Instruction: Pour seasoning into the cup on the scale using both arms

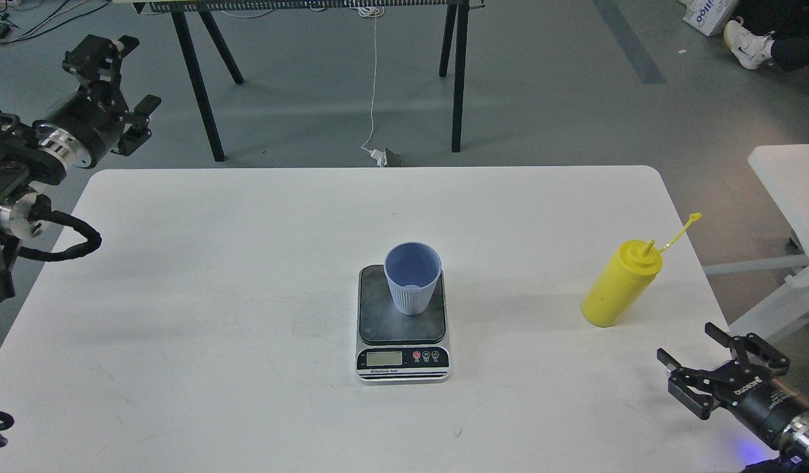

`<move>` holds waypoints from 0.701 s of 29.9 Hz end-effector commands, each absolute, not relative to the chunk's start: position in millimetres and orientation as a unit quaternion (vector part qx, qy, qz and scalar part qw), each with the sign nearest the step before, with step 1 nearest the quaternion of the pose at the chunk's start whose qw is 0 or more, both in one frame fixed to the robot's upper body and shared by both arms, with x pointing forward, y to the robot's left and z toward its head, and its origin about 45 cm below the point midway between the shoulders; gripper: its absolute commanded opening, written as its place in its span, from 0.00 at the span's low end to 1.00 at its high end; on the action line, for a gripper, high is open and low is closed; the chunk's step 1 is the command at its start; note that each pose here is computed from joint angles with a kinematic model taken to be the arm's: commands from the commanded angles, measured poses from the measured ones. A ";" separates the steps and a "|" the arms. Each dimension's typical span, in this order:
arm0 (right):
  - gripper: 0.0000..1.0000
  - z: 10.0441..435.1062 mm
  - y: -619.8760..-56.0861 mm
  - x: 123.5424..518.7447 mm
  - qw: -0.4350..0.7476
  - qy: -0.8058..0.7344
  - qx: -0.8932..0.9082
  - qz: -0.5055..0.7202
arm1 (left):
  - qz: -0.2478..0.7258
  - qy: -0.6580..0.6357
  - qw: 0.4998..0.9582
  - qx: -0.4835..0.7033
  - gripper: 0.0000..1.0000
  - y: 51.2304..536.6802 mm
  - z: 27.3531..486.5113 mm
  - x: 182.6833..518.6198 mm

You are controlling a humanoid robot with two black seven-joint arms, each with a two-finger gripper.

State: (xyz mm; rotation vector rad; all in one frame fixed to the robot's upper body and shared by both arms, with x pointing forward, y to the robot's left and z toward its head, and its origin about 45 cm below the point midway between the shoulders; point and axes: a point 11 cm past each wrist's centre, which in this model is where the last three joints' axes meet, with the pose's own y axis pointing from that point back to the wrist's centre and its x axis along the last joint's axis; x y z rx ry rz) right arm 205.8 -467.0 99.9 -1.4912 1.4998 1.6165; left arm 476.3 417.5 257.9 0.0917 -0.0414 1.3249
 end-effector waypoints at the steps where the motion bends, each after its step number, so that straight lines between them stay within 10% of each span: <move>1: 0.93 152.2 -489.3 251.5 0.253 0.550 -0.593 0.531 | 0.603 -0.009 0.796 0.046 1.00 402.1 246.1 476.9; 9: 0.95 260.3 -469.7 381.1 0.221 0.524 -0.711 0.413 | 0.591 0.006 0.806 0.046 1.00 383.0 230.6 476.5; 21: 0.95 223.6 -416.0 418.8 0.224 0.499 -0.701 0.458 | 0.600 0.005 0.799 0.040 1.00 392.5 234.5 475.4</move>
